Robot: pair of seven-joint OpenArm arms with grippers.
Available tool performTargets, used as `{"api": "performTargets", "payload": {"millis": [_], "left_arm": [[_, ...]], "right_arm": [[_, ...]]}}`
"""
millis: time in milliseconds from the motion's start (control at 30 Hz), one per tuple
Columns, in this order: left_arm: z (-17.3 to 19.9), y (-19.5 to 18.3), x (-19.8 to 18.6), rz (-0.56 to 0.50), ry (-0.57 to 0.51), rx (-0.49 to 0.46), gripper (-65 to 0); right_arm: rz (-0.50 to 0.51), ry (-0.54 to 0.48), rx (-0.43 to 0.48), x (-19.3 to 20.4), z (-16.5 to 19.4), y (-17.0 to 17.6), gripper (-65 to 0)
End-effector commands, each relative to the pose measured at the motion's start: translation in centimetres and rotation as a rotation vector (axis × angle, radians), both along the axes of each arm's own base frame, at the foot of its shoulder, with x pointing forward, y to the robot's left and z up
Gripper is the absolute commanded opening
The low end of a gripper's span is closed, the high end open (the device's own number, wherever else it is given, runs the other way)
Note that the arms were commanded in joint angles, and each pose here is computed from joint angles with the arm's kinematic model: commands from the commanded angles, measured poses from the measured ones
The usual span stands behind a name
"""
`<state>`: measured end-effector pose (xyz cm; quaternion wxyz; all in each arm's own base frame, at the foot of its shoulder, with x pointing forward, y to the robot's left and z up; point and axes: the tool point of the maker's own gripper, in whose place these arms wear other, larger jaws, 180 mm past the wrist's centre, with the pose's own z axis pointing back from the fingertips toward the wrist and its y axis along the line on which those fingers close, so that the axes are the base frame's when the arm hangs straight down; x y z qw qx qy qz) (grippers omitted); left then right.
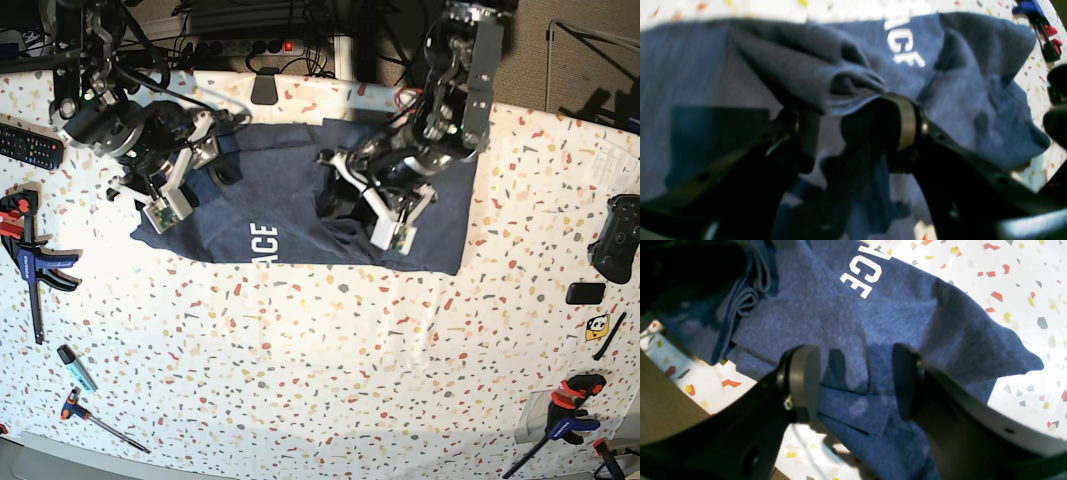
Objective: Fold the T-shirt properly
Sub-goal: 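Grasp the shirt's other end with the left gripper and fold it toward the right gripper, then release the folded end with the left gripper and raise it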
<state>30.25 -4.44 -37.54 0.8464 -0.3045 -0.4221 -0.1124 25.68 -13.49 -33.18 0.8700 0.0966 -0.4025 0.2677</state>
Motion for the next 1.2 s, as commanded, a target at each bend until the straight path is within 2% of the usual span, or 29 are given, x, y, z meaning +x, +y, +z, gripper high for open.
{"api": "performTargets", "payload": {"millis": [0,233,467,567,733,833,1167], "left_arm": [[1.8,-0.7,1.2,-0.004,-0.053,-0.035,-34.9],[4.7,-2.7,3.4,-0.025,-0.121,-0.068,-34.9],[4.9,-2.1,3.9,-0.022,-0.134,-0.054,-34.9],[4.7,-1.5,4.0,-0.010,-0.131,-0.047,-34.9],[4.3,-1.4,4.0,-0.010,-0.125,-0.045,-34.9],[4.2,-1.3,4.3,0.010,-0.141,-0.066,-34.9],[-0.2,-1.7,5.9,0.043,-0.069,-0.082,-34.9]], "right_arm": [[0.006,-0.045,0.010,0.6,1.2,0.1,-30.9],[0.006,-0.044,0.009,0.6,1.2,0.1,-30.9],[-0.014,-0.052,0.004,0.8,1.4,-0.6,-30.9],[-0.052,-0.060,0.010,1.1,1.9,-1.9,-30.9],[-0.134,-0.068,0.090,1.5,3.5,-4.1,-30.9],[-0.181,-0.079,0.107,1.5,4.4,-5.9,-30.9],[-0.277,-0.103,0.063,1.2,5.7,-10.2,-30.9]]}}
